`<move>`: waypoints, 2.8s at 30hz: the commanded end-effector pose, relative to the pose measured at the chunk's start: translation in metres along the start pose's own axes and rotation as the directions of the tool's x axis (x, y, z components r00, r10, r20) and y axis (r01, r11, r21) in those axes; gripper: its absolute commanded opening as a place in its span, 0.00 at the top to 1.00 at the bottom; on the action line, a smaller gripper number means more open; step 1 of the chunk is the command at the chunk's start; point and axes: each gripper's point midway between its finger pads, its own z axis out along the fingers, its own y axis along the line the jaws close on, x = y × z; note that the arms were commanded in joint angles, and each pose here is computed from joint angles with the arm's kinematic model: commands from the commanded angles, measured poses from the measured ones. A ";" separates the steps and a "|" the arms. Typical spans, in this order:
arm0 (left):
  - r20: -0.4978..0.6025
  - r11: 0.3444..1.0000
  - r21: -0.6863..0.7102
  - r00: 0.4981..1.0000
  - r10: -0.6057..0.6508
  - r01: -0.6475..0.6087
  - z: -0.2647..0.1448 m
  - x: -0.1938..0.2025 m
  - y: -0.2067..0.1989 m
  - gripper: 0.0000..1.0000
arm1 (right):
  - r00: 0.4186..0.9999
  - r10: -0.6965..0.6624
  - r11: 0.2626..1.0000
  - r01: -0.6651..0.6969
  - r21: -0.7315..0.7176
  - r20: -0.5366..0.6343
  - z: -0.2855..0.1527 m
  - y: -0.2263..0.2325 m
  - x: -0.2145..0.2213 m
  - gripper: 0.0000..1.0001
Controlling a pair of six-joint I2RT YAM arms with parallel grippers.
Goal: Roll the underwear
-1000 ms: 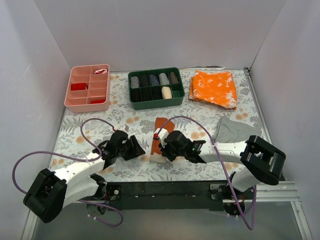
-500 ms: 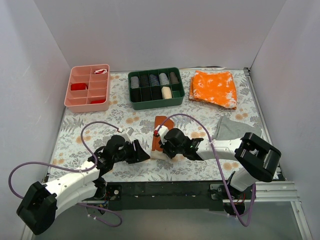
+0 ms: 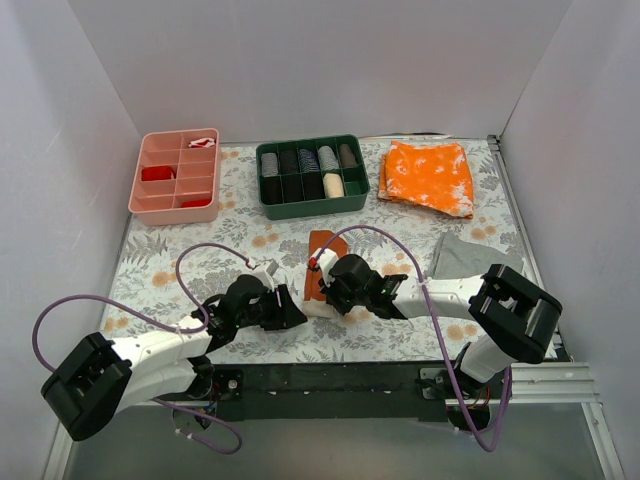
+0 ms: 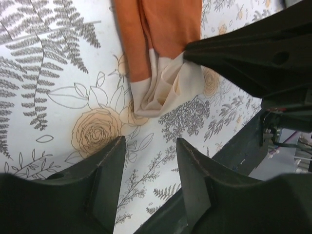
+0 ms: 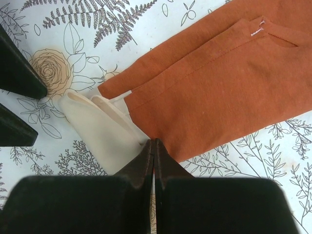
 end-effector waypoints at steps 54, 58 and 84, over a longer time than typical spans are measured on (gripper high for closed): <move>0.040 0.979 -0.197 0.998 -0.047 0.054 0.040 -0.010 0.040 0.62 | 0.993 0.011 0.978 0.013 -0.210 0.116 -0.048 0.036 -0.017 0.44; 0.041 0.980 -0.194 0.998 -0.045 0.053 0.039 -0.011 0.039 0.62 | 0.994 -0.021 0.974 0.045 -0.223 0.111 -0.056 0.042 -0.012 0.43; 0.199 0.947 -0.277 0.974 -0.108 0.162 -0.010 -0.060 0.050 0.56 | 0.776 -0.585 0.731 0.631 0.261 -0.235 -0.054 0.043 0.052 0.44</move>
